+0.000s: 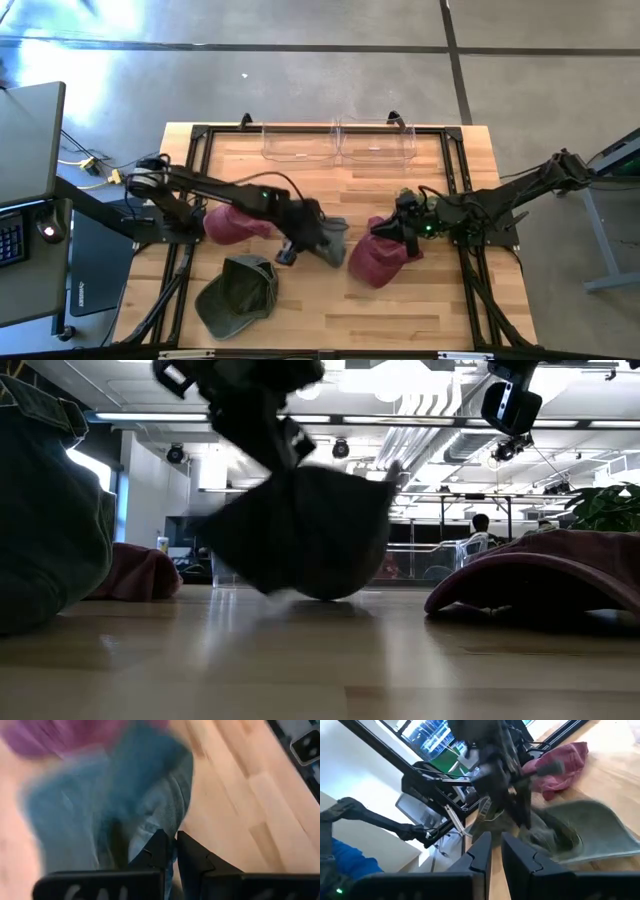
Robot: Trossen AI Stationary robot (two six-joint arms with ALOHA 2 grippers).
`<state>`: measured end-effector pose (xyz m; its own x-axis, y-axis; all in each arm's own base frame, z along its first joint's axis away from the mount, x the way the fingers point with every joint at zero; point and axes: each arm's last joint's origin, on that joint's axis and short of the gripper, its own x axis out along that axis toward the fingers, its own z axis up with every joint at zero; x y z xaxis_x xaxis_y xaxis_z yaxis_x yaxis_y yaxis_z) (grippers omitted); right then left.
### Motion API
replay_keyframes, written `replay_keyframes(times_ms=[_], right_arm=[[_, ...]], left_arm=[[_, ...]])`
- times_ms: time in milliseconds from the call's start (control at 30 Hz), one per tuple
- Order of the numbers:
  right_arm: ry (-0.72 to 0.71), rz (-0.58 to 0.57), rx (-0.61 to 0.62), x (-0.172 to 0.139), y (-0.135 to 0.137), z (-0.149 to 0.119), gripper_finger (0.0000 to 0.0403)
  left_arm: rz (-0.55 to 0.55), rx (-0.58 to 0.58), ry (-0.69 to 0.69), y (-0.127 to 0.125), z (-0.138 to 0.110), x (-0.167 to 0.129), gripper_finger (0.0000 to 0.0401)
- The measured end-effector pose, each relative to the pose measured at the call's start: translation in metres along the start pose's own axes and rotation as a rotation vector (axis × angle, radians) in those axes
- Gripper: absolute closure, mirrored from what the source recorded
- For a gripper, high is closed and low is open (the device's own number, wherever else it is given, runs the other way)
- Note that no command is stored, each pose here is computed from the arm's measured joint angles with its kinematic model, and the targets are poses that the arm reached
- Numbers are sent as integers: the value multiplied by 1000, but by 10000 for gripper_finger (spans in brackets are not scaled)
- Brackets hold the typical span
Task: Pick & Place hat
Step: Put the right gray cap into the left transparent bin
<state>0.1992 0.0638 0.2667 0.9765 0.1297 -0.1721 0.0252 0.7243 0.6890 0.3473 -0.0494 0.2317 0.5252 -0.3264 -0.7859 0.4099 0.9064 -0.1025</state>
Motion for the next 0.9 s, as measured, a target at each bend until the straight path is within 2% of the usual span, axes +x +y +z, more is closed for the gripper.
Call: replay_keyframes(times_ms=[167,300,400,467,567,767,833,900], right_arm=[[34,1,-3,2,-1,-3,372],[37,-5,16,2,-2,-3,363],[20,-24,82,2,-3,-3,353],[29,-30,97,4,-4,-4,346],[87,-41,111,12,-8,-10,345],[192,-36,130,44,-5,-29,390],[214,-46,116,59,4,-32,399],[230,-71,108,76,14,-34,396]], left_arm=[[-182,-53,-40,-4,11,13,318],[-326,-142,-59,-3,24,0,261],[-350,-276,25,-2,30,-18,233],[-315,-338,87,-6,31,-31,228],[-255,-417,165,-13,24,-26,237],[-37,-722,397,-25,-22,2,288],[35,-803,420,-30,-33,3,305],[86,-850,376,-39,-35,-6,320]])
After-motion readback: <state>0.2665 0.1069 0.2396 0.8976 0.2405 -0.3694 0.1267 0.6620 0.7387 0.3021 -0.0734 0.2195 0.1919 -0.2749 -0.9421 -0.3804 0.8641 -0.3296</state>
